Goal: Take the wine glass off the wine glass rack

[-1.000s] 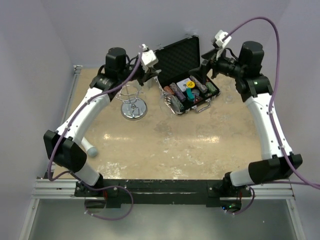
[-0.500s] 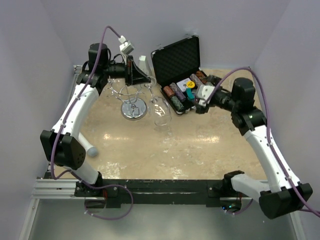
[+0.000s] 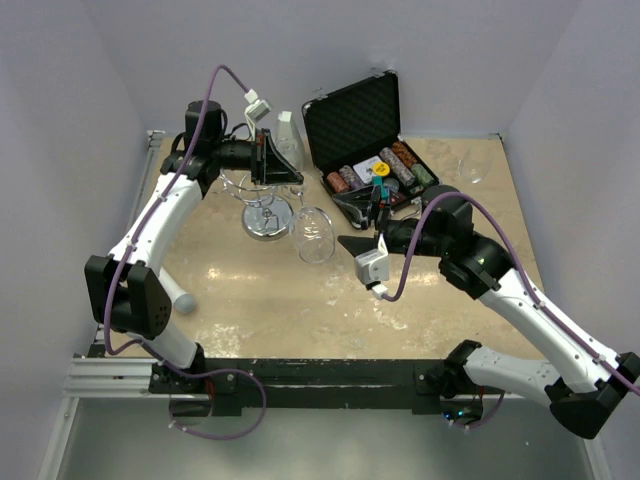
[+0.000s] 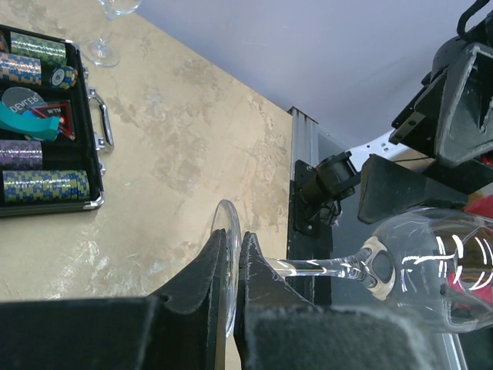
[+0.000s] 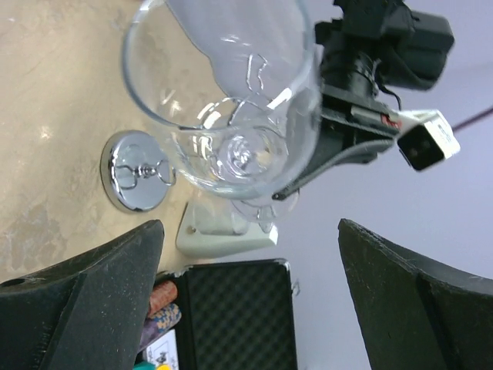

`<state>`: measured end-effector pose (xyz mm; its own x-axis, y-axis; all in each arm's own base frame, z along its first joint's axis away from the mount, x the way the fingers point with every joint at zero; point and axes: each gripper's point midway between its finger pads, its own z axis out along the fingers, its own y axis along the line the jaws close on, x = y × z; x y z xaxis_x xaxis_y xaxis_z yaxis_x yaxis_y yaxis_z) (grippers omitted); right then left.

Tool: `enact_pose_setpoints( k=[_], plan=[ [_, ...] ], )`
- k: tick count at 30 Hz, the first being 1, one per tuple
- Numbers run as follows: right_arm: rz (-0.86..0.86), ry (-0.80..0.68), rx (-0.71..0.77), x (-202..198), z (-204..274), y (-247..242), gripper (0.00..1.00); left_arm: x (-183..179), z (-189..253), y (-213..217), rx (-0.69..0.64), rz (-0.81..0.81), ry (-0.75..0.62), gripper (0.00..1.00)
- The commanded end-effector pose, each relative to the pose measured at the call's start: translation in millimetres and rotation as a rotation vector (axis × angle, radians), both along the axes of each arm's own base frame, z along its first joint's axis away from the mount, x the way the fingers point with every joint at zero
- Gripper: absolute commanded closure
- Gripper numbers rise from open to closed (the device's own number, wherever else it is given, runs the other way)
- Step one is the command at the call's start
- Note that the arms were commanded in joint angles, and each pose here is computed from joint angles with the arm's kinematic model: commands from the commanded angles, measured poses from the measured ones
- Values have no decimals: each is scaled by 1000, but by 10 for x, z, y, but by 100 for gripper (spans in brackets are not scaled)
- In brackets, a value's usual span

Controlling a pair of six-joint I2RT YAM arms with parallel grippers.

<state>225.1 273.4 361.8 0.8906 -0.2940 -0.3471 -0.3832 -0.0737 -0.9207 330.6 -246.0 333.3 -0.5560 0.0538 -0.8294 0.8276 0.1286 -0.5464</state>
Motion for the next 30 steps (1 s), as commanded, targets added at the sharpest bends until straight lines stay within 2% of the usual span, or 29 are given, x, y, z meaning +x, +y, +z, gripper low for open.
enact_pose_setpoints(
  k=[1,15,30],
  plan=[
    [53,-140,-21,-51,193,85,2,-133,245,18,-41,-45,-25,100],
    [199,-197,-23,-272,250,480,1,-71,230,-4,-40,-37,-26,100],
    [236,-292,8,-366,333,607,2,-112,245,-51,-42,-46,-33,100]
  ],
)
